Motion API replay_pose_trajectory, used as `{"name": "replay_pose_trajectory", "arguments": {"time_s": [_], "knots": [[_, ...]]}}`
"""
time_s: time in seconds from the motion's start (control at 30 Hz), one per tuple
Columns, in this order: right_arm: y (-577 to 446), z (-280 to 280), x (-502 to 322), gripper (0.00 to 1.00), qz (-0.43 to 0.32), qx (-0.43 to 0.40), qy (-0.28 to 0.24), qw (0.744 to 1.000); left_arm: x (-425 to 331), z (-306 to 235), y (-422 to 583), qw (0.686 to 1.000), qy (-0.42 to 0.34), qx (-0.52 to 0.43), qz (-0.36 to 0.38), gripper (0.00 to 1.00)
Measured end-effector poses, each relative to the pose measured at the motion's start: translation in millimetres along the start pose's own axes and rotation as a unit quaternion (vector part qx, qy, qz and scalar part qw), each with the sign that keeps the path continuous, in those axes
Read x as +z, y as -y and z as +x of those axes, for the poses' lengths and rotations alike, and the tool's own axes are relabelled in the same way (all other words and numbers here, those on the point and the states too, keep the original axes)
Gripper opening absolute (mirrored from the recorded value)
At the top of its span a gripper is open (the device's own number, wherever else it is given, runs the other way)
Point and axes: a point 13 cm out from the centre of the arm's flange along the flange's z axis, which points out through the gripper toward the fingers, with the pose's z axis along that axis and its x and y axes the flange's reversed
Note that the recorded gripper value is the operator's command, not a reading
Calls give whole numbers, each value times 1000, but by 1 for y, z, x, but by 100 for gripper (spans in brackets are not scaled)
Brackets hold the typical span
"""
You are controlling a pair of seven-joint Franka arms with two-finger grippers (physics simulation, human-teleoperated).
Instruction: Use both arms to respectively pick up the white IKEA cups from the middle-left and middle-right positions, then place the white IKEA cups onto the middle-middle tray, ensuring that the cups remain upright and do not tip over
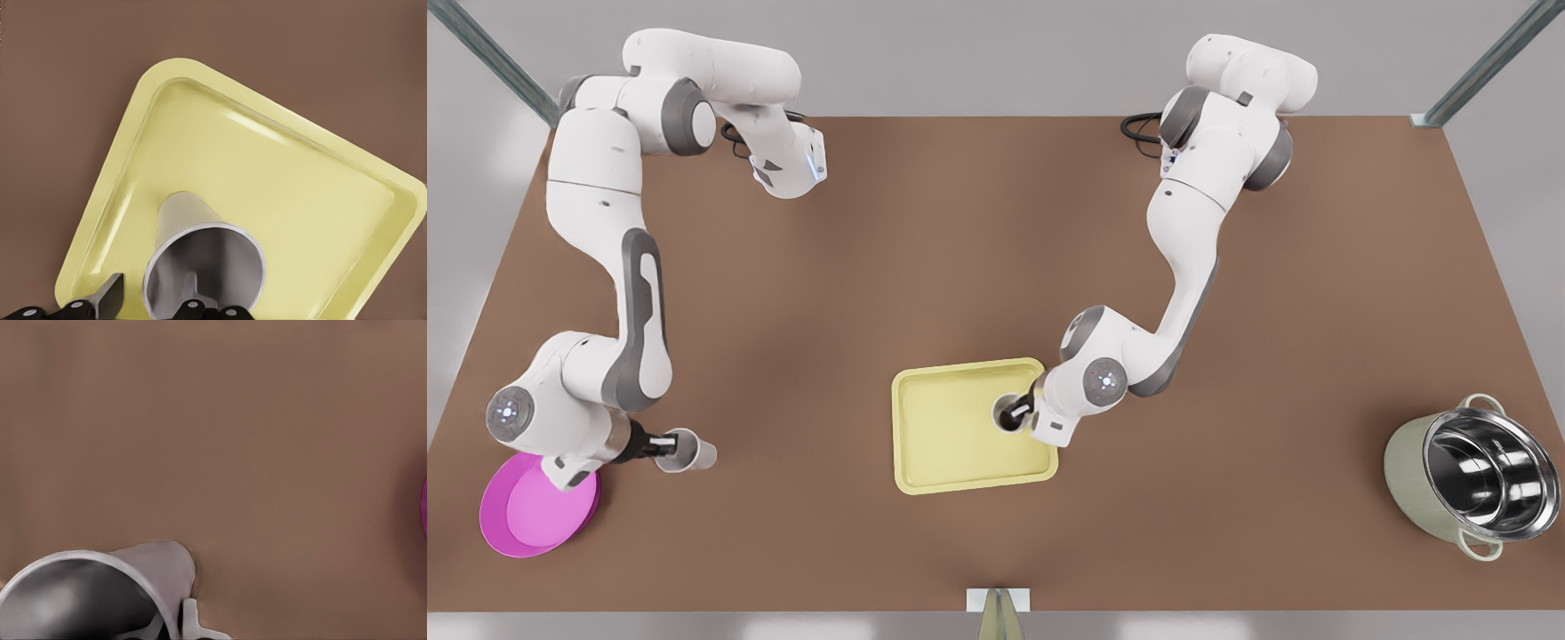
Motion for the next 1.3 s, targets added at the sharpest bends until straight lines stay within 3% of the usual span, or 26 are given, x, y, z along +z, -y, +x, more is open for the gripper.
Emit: {"name": "replay_pose_trajectory", "arguments": {"time_s": [0.17,0.37,0.53,0.63,0.73,0.83,0.87,0.9,1.3], "knots": [[-196,-27,-7,21,-44,-104,16,994,-4,-3,-1,999,1,-40,3,100],[-358,-16,23,21,-67,-170,22,983,-25,-3,-3,997,6,-75,-3,100],[-420,-15,48,21,-73,-168,40,982,-203,-39,-54,992,73,-87,-47,100],[-430,-15,67,21,-73,-154,43,984,-356,-88,-183,980,131,-105,-105,100],[-431,-17,79,21,-73,-137,48,987,-399,-40,-261,977,135,-50,-158,100],[-428,-15,89,21,-72,-122,47,989,-398,-36,-280,977,113,10,-179,100],[-426,-14,92,77,-71,-117,46,990,-396,-36,-281,977,105,30,-183,100],[-424,-14,94,100,-69,-112,46,990,-397,-35,-281,976,100,51,-185,100],[-415,-23,85,100,-67,-53,56,995,-396,-21,-279,954,48,224,-194,100]]}}
